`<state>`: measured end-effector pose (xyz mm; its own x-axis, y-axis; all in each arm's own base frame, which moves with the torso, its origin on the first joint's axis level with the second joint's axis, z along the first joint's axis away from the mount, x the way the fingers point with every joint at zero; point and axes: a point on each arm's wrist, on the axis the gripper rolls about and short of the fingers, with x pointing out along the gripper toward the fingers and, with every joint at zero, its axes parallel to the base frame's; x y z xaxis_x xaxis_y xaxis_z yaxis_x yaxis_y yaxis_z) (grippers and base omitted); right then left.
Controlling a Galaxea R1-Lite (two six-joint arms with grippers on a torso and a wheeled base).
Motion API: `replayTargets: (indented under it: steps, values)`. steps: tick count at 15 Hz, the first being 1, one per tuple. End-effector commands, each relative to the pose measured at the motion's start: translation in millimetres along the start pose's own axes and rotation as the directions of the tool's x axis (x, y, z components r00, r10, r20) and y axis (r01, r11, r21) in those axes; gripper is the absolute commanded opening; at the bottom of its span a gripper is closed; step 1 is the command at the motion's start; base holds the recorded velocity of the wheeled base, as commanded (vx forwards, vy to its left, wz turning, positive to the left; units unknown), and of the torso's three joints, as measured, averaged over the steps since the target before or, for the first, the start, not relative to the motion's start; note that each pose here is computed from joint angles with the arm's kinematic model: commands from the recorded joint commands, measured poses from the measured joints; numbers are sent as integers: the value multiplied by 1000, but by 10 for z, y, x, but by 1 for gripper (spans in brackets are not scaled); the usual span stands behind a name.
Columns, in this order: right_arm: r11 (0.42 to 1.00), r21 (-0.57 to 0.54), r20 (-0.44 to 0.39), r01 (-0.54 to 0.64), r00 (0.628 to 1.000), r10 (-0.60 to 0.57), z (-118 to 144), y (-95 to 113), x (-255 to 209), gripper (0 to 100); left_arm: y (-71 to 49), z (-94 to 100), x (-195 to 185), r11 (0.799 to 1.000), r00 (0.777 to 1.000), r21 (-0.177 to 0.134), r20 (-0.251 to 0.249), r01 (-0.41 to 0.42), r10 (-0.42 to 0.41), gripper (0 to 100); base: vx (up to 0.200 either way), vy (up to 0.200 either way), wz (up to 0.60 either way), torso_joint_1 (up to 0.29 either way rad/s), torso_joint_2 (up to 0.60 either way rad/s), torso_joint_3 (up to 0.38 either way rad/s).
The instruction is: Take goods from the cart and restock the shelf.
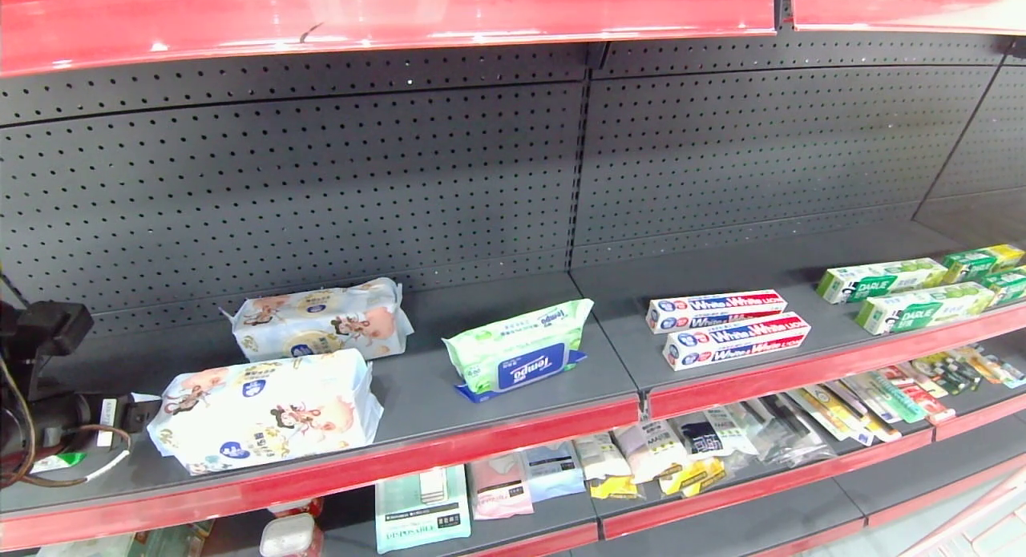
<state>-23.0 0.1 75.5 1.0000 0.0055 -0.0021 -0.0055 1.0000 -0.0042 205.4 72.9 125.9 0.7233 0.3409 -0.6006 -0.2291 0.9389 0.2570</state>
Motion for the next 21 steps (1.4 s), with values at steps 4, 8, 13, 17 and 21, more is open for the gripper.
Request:
replayTargets:
  steps: [4, 8, 13, 17, 21]
  values:
    - [1000, 0, -2, -1, 1000, 1, 0, 0, 2, 100, -3, -5, -5, 1000, 1000, 1, -2, 0, 0, 100, 0, 0, 0, 0, 0, 0]
    - [1000, 0, -1, -1, 1000, 1, 0, 0, 1, 100, -33, 8, -8, 1000, 1000, 10, 3, 10, -10, 100, 0, 0, 0, 0, 0, 0]
    - [1000, 0, -2, -1, 1000, 1, 0, 0, 2, 100, -62, 15, -14, 1000, 1000, 14, 4, 21, -21, 100, 0, 0, 0, 0, 0, 0]
    - [1000, 0, -2, -1, 1000, 1, 0, 0, 2, 100, -81, 20, -16, 999, 1000, 20, 6, 28, -28, 100, 0, 0, 0, 0, 0, 0]
    - [1000, 0, -2, -1, 1000, 1, 0, 0, 2, 100, -94, 23, -18, 999, 999, 23, 7, 33, -33, 100, 0, 0, 0, 0, 0, 0]
